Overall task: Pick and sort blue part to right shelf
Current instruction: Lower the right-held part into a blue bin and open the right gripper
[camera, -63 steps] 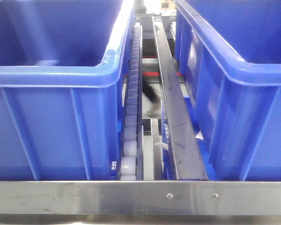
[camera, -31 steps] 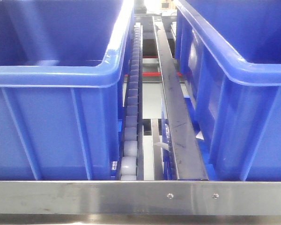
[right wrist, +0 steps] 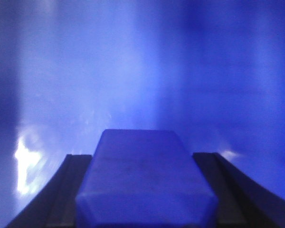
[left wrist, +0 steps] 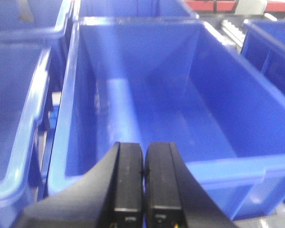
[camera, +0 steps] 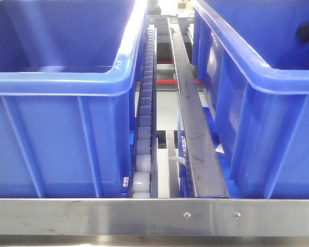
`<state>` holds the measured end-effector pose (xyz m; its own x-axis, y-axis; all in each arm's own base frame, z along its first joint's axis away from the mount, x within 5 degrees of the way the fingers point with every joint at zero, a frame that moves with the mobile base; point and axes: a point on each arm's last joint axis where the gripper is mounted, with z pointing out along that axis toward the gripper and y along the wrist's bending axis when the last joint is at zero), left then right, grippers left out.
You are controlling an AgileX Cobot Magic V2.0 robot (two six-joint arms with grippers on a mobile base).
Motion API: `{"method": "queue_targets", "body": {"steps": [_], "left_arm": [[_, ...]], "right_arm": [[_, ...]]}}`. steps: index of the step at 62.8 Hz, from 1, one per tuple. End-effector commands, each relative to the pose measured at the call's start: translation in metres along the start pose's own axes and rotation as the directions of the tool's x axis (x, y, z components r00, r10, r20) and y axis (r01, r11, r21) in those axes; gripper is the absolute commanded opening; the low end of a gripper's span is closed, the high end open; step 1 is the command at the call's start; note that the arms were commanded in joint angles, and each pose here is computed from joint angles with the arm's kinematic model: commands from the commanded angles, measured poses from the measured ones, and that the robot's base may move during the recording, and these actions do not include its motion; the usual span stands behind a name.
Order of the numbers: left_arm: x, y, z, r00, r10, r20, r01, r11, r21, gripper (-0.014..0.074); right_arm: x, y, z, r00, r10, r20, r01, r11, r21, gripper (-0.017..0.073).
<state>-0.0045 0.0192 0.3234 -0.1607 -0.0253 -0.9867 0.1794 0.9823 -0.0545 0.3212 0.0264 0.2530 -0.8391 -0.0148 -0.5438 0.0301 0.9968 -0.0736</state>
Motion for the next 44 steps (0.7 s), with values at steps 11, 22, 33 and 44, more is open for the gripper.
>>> {"method": "queue_targets", "body": {"steps": [11,22,33,44], "left_arm": [[-0.012,-0.001,-0.001,0.997,0.004,0.076,-0.006,1.000,0.021,0.0125],[-0.012,-0.001,-0.001,0.997,0.004,0.076,-0.006,1.000,0.021,0.0125],[-0.012,-0.001,-0.001,0.997,0.004,0.076,-0.006,1.000,0.021,0.0125],[-0.012,-0.001,-0.001,0.997,0.004,0.076,-0.006,1.000,0.021,0.0125]], "right_arm": [[-0.016,0.000,-0.001,0.996,-0.012,0.085,0.013,1.000,-0.006,0.0449],[-0.026,-0.003,-0.017,0.994,-0.002,0.113,0.002,1.000,0.001,0.0587],[-0.030,-0.008,-0.058,0.977,0.017,0.213,-0.015,1.000,-0.008,0.0507],[-0.013,-0.016,-0.108,0.954,0.053,0.296,-0.046,0.999,-0.028,0.0184]]}}
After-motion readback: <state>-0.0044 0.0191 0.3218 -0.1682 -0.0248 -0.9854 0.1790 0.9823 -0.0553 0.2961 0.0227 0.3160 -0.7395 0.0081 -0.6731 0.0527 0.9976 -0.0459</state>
